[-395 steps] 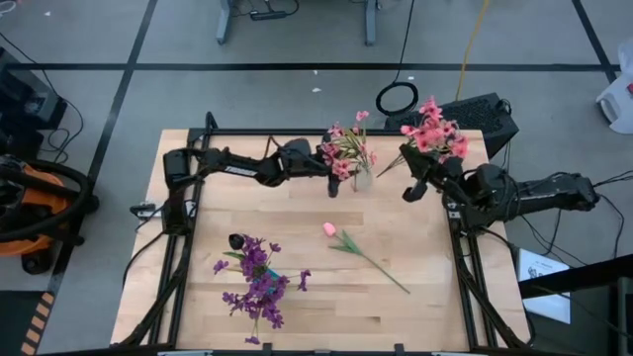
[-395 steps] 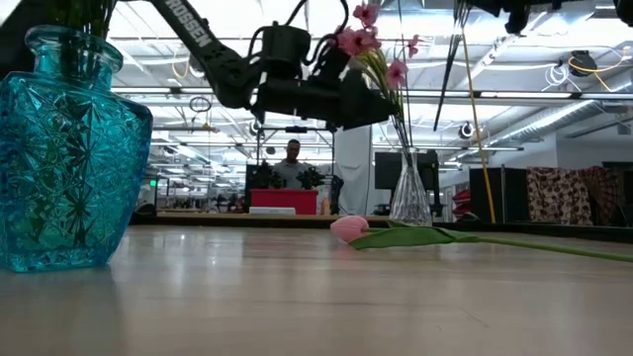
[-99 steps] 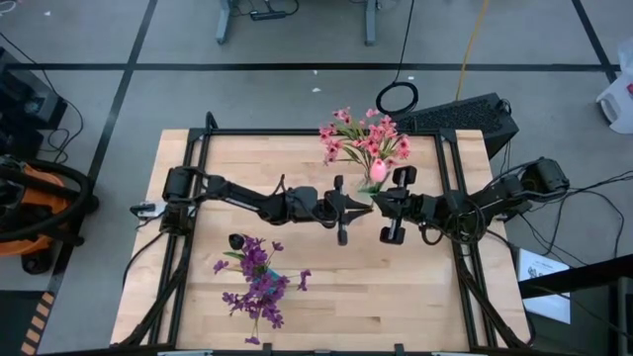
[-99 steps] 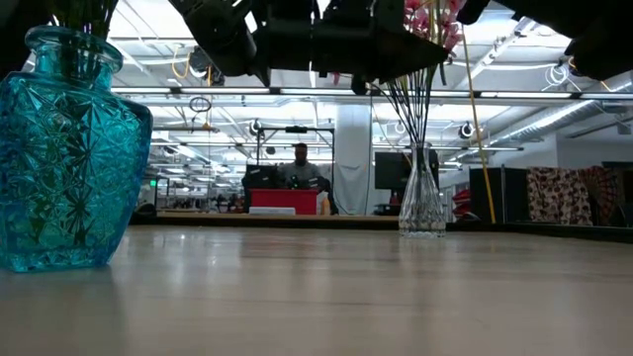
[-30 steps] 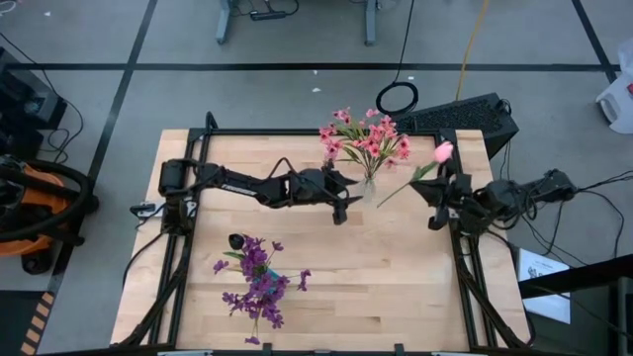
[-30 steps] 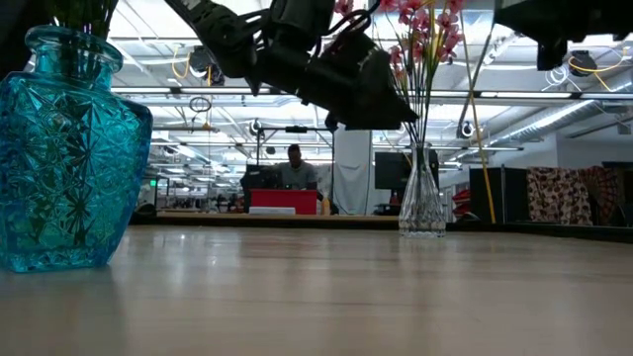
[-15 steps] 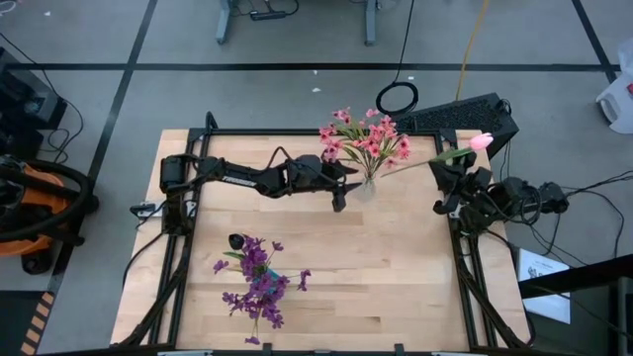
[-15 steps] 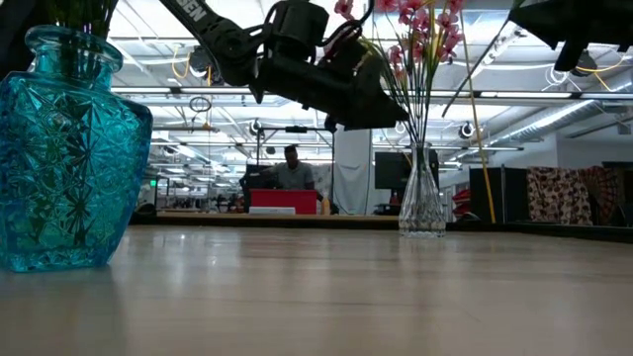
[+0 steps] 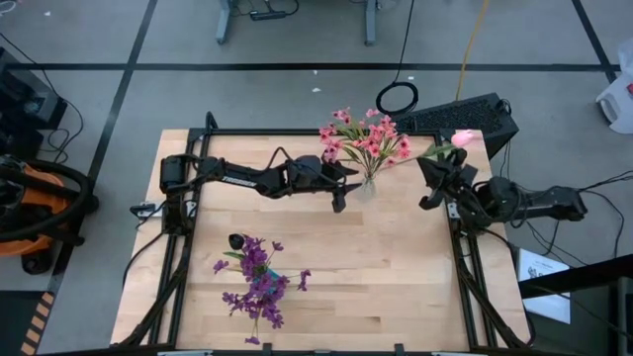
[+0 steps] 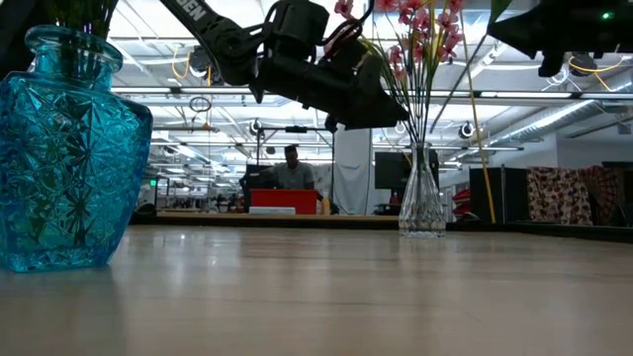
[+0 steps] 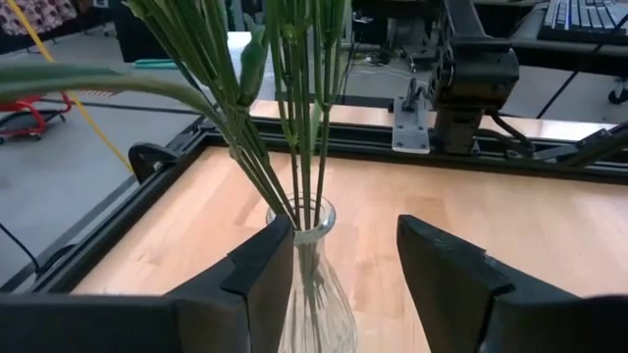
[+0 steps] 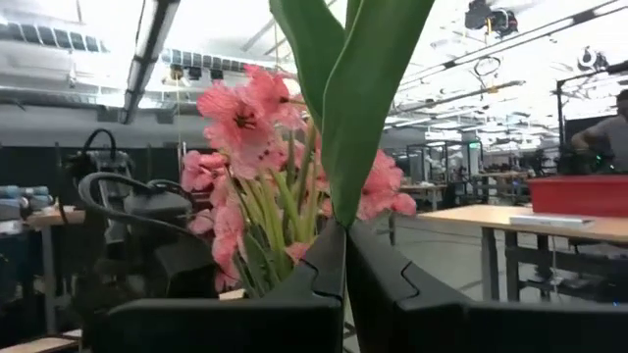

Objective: Sort flowers into vase by color
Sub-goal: Put the pink tulip into the transparent vase

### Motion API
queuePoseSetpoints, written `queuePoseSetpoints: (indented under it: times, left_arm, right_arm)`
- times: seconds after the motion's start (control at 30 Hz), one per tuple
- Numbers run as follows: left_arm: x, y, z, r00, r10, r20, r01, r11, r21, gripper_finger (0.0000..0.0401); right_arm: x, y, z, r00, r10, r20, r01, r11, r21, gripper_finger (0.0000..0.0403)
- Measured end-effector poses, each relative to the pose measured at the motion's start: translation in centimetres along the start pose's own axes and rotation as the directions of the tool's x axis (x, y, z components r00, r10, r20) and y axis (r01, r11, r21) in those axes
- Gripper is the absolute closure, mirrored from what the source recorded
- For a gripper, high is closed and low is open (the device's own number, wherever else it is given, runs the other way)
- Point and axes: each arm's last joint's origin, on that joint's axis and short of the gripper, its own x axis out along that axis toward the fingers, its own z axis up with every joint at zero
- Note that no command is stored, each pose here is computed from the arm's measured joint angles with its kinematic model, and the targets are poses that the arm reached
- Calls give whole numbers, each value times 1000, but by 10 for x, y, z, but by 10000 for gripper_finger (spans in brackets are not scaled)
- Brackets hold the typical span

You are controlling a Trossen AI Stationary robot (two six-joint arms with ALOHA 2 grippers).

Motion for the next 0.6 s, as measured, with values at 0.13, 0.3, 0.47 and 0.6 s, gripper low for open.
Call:
queuePoseSetpoints:
  times: [0.13,0.3,0.47,0.6]
  left_arm:
    - [0,-1,0,1000,-3,-5,3,1000,1,215]
    - [2,-1,-4,1000,-3,-9,3,1000,2,215]
    - [6,0,-11,1000,-1,-27,1,1000,1,215]
    - [6,0,-12,1000,-1,-30,1,1000,2,215]
  right_arm:
    - [6,1,-2,1000,5,13,-6,1000,14,402]
    - [9,2,-7,1000,9,-18,-9,999,37,402]
    - [12,4,-12,998,14,-53,-12,999,44,402]
    - [14,6,-16,997,16,-78,-13,999,37,402]
